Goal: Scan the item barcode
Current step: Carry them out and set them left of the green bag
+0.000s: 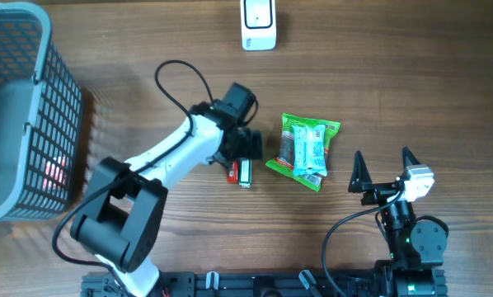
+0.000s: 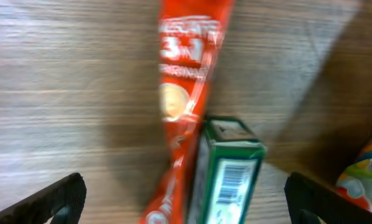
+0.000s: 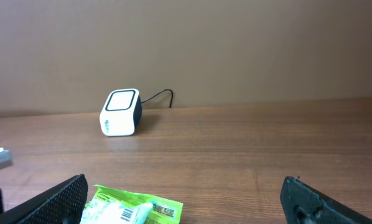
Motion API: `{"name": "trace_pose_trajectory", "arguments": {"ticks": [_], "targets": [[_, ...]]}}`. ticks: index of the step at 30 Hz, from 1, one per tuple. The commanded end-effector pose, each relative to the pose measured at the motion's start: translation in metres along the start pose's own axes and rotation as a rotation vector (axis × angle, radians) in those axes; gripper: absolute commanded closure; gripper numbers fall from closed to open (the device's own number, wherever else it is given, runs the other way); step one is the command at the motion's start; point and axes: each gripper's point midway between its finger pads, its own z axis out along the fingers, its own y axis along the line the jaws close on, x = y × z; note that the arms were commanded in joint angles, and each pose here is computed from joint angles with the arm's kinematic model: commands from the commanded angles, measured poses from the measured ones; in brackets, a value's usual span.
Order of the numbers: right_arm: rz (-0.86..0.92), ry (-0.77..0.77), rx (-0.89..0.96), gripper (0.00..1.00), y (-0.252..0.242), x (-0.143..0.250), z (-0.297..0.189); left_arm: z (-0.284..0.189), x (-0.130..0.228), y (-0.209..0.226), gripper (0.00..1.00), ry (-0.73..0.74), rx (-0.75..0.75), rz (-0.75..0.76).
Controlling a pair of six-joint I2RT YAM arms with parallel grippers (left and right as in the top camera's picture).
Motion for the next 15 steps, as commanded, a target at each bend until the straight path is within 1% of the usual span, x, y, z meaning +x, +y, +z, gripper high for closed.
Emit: {"name": "trace_pose_trajectory", "arguments": {"ticks": [1, 3, 4, 7, 9, 11, 15], "targets": [[-0.001, -0.011, -0.008, 0.00, 0.001, -0.002, -0.001, -0.081, -0.059, -0.008, 0.00, -0.183, 0.070, 0.015], [0.000, -0.011, -0.008, 0.00, 0.001, -0.002, -0.001, -0.123, -0.081, -0.008, 0.00, -0.261, 0.095, 0.022], [-0.001, -0.011, -0.008, 0.00, 0.001, -0.002, -0.001, -0.158, -0.096, -0.006, 0.00, -0.326, 0.113, 0.025], [-0.001, -0.011, -0.008, 0.00, 0.001, -0.002, -0.001, -0.232, -0.123, 0.014, 0.00, -0.468, 0.126, 0.006], [-0.001, -0.011, -0.008, 0.00, 0.001, -0.002, -0.001, -0.282, -0.135, 0.048, 0.00, -0.566, 0.080, -0.053], [0.000, -0.011, -0.008, 0.00, 0.001, -0.002, -0.001, -0.322, -0.139, 0.097, 0.00, -0.642, 0.001, -0.165], [0.000, -0.011, -0.008, 0.00, 0.001, -0.002, -0.001, -0.354, -0.129, 0.186, 0.00, -0.682, -0.111, -0.350]]}}
